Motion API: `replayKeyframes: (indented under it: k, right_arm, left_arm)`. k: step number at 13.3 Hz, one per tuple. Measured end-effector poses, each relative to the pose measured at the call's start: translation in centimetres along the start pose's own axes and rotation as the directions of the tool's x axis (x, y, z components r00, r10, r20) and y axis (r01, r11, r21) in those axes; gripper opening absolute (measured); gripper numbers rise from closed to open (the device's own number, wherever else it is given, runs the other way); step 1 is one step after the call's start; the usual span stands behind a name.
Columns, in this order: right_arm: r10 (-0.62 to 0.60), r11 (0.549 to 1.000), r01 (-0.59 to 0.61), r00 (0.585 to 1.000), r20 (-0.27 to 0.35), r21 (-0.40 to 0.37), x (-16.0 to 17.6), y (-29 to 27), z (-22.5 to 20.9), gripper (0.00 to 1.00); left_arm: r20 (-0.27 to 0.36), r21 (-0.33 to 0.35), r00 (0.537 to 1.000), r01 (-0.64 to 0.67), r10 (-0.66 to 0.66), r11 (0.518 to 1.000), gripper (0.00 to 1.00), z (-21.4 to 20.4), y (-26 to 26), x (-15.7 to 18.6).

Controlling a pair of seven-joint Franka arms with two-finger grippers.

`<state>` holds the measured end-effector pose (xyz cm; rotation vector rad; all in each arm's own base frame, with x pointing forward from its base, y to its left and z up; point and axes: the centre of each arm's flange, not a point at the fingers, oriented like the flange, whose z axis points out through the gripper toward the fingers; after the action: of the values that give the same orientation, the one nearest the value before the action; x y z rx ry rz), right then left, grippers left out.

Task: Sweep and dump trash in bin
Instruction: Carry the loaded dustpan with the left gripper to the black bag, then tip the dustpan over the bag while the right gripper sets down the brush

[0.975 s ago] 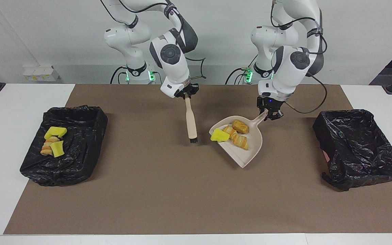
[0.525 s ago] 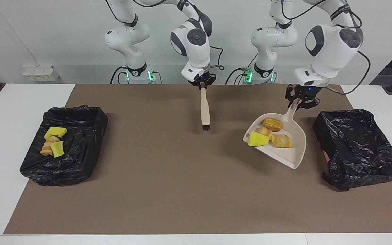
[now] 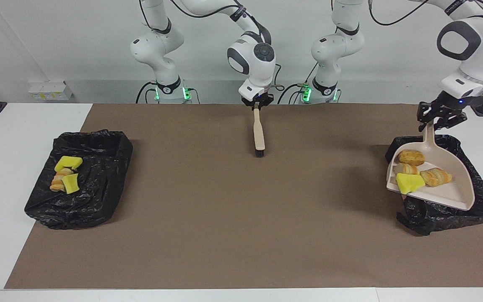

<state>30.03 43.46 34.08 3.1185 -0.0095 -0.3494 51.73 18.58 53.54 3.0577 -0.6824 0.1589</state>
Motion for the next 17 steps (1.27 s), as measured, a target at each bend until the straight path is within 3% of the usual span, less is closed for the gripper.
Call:
replayKeyframes:
  k: [2,5,10,17]
  right_arm:
    - [0.002,1.000,-0.002,1.000,-0.019,0.010,1.0,-0.2,-1.7,0.68]
    - [0.048,0.999,-0.048,0.999,-0.017,0.017,3.9,0.9,-6.0,0.99]
    - [0.002,1.000,-0.003,0.999,-0.050,-0.012,10.9,7.9,-13.5,1.00]
    - [-0.152,0.988,0.150,0.982,-0.110,-0.027,19.3,21.6,-18.2,1.00]
  left_arm:
    - [0.049,0.072,0.997,-0.056,0.052,0.996,0.31,-0.8,-4.5,-1.5]
    - [0.202,0.172,0.967,-0.189,0.153,0.967,0.31,-1.2,-8.7,-2.7]
    - [0.440,0.211,0.847,-0.419,0.297,0.883,0.31,-0.5,-9.5,-1.8]
    - [0.754,0.157,0.526,-0.726,0.393,0.669,0.31,-1.3,-6.3,2.8]
